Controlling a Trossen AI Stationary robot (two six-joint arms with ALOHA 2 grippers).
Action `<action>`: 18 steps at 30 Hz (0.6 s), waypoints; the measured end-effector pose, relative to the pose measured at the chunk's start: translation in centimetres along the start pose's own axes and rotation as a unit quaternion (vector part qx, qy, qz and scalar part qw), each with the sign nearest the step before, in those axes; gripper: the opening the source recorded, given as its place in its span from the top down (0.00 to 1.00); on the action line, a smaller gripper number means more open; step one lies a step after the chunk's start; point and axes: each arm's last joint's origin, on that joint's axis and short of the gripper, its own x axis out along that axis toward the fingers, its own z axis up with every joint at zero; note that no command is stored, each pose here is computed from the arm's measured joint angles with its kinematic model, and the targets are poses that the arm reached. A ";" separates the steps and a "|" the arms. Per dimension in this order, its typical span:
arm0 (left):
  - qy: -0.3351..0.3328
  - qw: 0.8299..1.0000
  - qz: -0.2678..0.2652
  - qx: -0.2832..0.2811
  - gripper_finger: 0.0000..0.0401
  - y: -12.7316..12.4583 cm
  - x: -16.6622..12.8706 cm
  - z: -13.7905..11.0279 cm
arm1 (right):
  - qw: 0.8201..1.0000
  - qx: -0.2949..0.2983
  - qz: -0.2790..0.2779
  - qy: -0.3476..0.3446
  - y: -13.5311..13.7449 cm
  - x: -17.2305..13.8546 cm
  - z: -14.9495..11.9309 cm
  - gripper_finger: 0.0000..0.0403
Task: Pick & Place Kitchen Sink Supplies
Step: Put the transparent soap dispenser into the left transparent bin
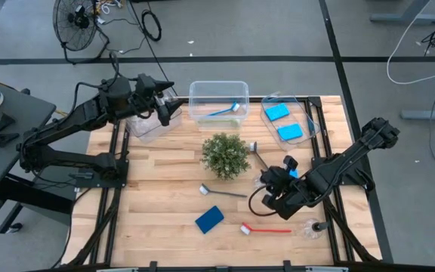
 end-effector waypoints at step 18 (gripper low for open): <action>-0.012 1.000 -0.002 -0.002 0.04 0.0 0.0 0.2 | 0.999 -0.019 0.041 -0.006 -1.7 -3.5 3.8 0.80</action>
